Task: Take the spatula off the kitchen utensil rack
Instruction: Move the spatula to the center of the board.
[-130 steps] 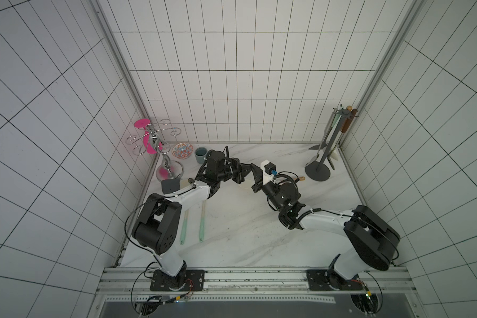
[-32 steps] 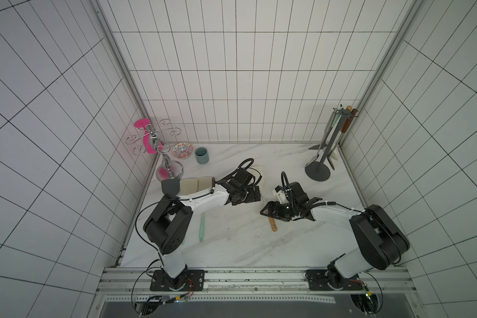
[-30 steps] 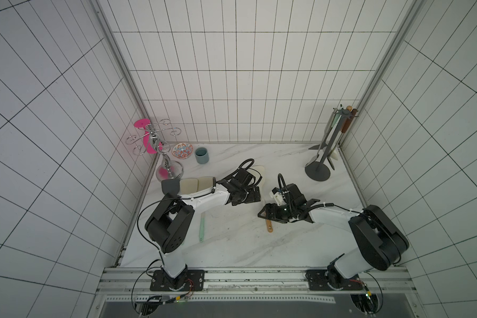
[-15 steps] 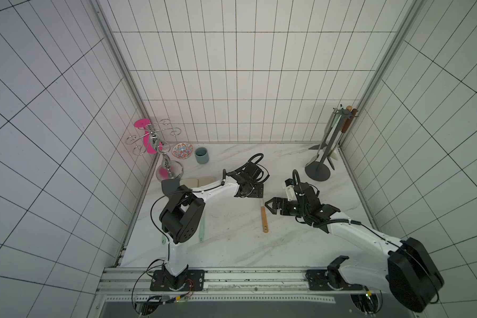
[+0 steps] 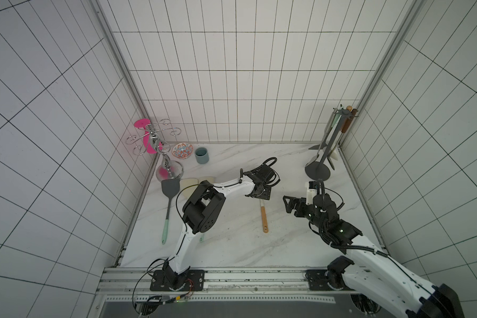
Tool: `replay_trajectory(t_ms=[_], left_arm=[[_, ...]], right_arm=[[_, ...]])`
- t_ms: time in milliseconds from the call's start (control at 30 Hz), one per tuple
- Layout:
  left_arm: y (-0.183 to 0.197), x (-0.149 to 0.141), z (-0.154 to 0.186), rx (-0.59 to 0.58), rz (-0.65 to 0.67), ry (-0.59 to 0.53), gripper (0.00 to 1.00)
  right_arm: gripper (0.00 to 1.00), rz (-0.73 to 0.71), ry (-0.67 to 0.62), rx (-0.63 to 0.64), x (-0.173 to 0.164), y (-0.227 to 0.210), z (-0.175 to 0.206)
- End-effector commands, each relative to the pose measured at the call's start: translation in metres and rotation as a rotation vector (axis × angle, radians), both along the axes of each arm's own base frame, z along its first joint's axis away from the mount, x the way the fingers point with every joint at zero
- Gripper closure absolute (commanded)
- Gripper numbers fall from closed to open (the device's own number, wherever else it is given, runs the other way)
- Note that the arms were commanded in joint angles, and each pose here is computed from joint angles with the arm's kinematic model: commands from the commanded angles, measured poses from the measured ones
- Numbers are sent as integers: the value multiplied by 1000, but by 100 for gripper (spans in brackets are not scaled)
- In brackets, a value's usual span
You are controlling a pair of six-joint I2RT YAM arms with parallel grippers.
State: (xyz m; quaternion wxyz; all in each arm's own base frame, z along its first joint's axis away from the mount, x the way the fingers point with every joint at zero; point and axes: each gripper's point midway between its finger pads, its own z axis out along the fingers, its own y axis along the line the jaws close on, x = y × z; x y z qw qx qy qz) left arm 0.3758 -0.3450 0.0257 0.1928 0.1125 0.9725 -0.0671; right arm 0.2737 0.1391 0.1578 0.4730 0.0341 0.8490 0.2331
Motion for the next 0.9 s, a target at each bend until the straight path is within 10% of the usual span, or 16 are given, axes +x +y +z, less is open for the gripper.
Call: replay_trajectory(t_ms=[0, 433, 867], left_arm=[[8, 2, -10, 100, 2, -9, 31], [35, -10, -17, 145, 38, -34, 91], [153, -30, 14, 108, 213, -73, 99]], right_arm=[[1, -47, -39, -7, 2, -11, -10], [1, -44, -19, -9, 4, -9, -13], [1, 8, -15, 19, 7, 4, -8]])
